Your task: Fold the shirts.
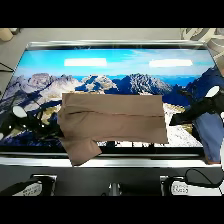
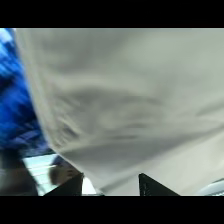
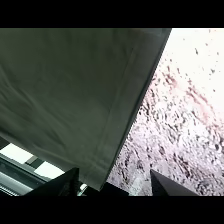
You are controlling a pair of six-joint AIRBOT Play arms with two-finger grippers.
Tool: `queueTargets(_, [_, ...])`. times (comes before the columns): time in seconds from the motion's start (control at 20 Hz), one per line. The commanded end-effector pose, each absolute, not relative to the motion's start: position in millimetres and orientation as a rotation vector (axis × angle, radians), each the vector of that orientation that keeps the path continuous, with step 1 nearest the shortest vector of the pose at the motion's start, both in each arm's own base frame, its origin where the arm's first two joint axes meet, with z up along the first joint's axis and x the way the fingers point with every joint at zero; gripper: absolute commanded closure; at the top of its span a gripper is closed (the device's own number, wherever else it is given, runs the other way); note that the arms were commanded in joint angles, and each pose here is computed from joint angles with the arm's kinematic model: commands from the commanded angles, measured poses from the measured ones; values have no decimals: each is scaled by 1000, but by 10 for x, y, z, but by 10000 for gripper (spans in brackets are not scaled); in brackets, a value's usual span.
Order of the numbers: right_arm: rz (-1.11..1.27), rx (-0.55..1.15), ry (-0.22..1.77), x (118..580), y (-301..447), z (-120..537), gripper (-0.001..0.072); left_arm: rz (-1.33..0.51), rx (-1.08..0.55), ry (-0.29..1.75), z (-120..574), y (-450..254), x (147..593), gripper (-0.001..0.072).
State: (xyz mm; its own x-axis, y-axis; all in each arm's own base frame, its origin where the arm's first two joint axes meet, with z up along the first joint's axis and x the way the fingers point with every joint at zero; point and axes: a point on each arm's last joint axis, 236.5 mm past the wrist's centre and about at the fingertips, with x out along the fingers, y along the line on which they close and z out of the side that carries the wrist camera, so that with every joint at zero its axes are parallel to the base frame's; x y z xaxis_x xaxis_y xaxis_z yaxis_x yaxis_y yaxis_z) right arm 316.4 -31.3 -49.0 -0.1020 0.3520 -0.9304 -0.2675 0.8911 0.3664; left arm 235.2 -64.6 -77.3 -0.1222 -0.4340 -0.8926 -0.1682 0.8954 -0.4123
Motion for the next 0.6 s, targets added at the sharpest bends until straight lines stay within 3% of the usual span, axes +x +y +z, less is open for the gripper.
queueTargets(0.0, [532,73,1606,3079,-293,-523,244,-250,-518,1716,-965,-816,2040,262])
queueTargets(0.45, [533,88,1669,2766,-242,-742,222,-242,-512,1716,-1054,-856,1994,272])
queueTargets(0.55, [539,103,1693,2631,-197,-798,213,-247,-540,1706,-1043,-901,2016,406])
